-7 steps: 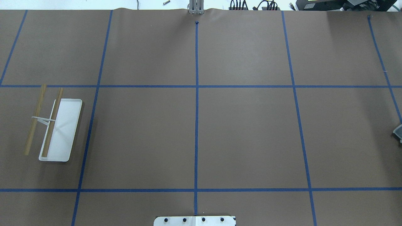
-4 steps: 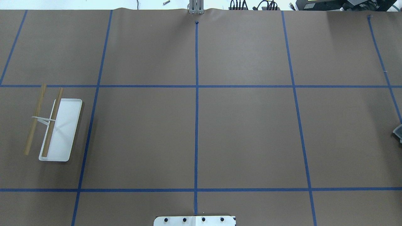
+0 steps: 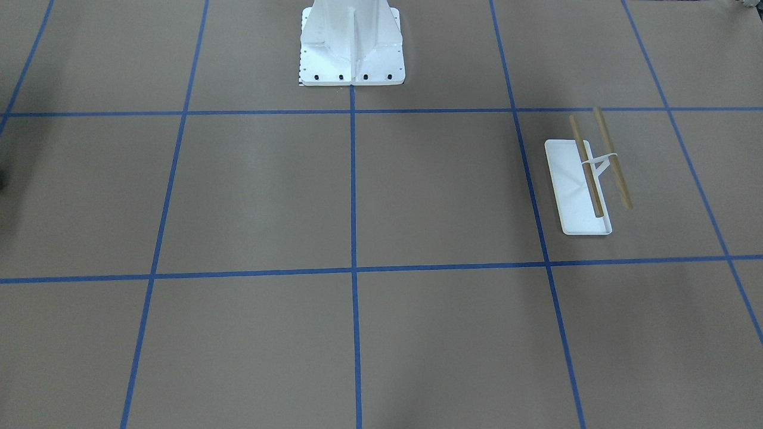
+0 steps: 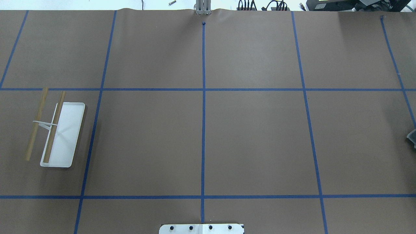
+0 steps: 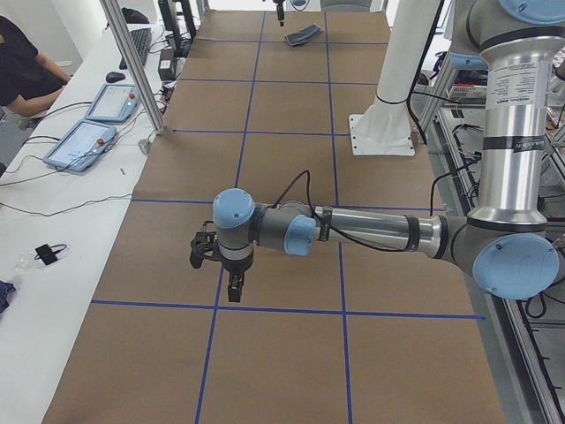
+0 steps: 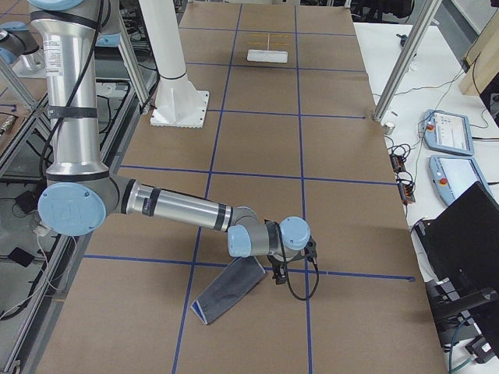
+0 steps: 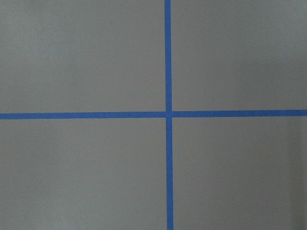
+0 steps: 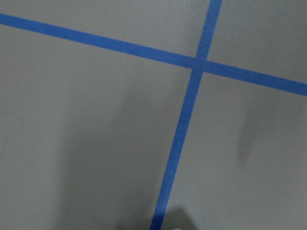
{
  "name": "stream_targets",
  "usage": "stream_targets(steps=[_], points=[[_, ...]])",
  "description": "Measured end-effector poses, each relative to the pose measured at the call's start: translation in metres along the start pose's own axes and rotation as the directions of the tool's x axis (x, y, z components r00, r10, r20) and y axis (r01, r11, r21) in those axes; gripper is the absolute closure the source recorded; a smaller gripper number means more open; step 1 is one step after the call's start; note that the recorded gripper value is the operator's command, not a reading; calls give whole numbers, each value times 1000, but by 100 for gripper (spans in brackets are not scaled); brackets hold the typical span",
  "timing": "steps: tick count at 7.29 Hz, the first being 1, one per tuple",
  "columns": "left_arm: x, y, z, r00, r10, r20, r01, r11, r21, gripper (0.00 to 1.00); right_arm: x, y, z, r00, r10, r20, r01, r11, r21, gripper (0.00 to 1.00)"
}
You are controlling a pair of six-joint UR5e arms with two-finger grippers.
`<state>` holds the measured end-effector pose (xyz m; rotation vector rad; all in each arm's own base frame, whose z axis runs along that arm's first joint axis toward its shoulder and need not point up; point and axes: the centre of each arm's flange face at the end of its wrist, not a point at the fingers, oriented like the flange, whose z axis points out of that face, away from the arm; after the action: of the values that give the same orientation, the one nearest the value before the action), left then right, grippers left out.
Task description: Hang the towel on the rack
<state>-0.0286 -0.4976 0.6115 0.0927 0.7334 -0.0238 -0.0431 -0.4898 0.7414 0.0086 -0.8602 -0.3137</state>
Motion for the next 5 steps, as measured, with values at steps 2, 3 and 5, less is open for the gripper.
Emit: stream_targets(steps=[2,3,5], points=[[1,-2,-1,1000,2,-1,-2,1000,2,1,-13,-2,18,998,-55,-5,55,998,-36,0],[2,-3,-1,1000,3,-2,-3,1000,3,1,-14,-1,24,998,-65,-9,65,997,-49,0],[3,-4,-2,1000,4,-2,-4,1000,6,1,-8,8,31,997,-68,-22,67,995,-69,0]])
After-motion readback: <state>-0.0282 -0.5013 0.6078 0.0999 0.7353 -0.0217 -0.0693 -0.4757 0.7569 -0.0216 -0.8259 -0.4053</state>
